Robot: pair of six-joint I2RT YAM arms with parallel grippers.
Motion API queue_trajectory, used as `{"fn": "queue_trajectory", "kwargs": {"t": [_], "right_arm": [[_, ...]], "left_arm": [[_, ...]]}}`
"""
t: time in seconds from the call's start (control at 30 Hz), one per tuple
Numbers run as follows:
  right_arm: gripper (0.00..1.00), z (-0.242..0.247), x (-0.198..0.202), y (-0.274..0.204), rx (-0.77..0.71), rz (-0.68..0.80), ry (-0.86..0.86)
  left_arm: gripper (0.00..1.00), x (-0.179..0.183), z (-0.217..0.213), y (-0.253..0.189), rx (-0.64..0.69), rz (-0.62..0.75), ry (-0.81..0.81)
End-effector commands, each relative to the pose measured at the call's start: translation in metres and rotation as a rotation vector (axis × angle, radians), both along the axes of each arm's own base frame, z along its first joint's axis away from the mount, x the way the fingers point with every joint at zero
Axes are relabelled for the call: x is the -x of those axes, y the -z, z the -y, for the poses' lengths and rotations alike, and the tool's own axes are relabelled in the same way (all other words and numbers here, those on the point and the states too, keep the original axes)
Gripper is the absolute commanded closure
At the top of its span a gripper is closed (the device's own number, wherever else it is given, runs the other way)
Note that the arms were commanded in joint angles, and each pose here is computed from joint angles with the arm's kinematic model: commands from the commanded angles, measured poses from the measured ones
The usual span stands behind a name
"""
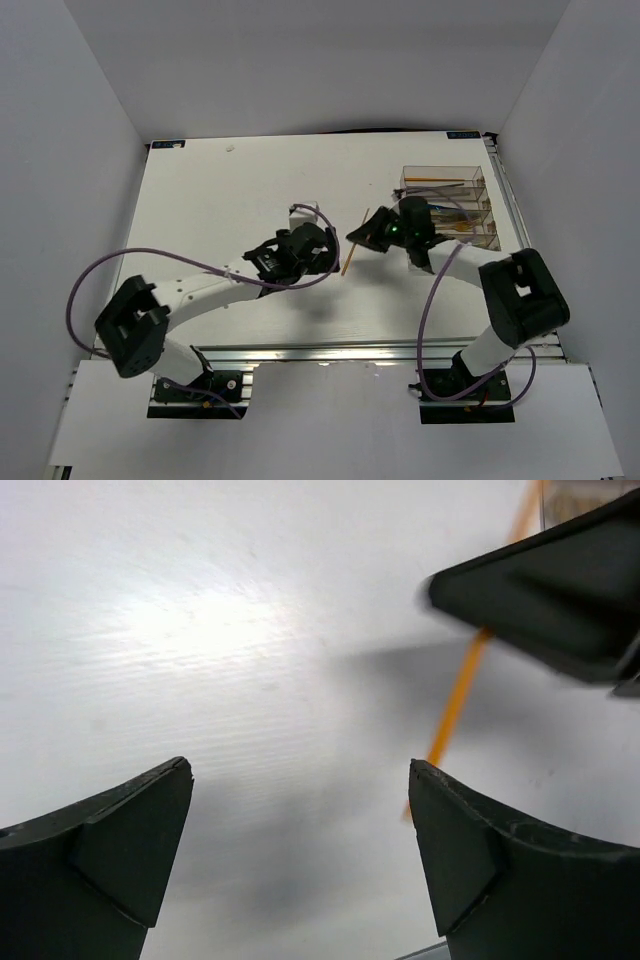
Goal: Sort the eating utensils into containers
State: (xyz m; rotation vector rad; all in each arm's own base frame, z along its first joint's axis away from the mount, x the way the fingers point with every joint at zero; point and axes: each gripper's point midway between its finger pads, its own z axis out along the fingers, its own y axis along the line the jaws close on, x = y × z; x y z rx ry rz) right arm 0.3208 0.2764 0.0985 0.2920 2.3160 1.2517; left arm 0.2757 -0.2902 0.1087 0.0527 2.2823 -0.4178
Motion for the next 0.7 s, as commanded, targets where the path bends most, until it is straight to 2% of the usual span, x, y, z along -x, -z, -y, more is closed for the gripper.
{"fn": "queue_trajectory", "kwargs": {"t": [0.0,0.03,0.13,0.17,0.2,0.3,0.5,0.53,0.67], "right_arm": [[1.00,0.054,-0.058,-0.050,0.019,0.074,0.246],[1.00,0.068,-0.064,-0.056,0.032,0.060,0.297],[1.00,0.133,-0.103,-0.079,0.094,0.067,0.573],[1.00,0.164,-0.118,-0.084,0.137,0.082,0.729],[1.00,0.188,-0.132,-0.102,0.141,0.113,0.821],[1.00,0.246,-0.151,-0.100,0.216,0.069,1.056],[1.00,0.313,-0.206,-0.099,0.203,0.055,1.266],[1.00,0.317,-0.214,-0.087,0.208,0.043,1.276],[1.00,0.326,-0.247,-0.086,0.169,0.089,1.296]], "left_arm": [[0.02,-0.004,-0.054,-0.077,-0.060,0.136,-0.165],[0.02,-0.009,-0.062,-0.083,-0.084,0.173,-0.204],[0.02,0.011,-0.112,-0.103,-0.214,0.195,-0.235],[0.02,0.016,-0.121,-0.103,-0.257,0.195,-0.221],[0.02,0.025,-0.135,-0.097,-0.305,0.178,-0.209],[0.02,0.038,-0.152,-0.076,-0.384,0.160,-0.161],[0.02,0.043,-0.154,-0.105,-0.212,0.272,-0.163],[0.02,0.044,-0.157,-0.102,-0.216,0.276,-0.164],[0.02,0.046,-0.154,-0.105,-0.186,0.283,-0.146]]}}
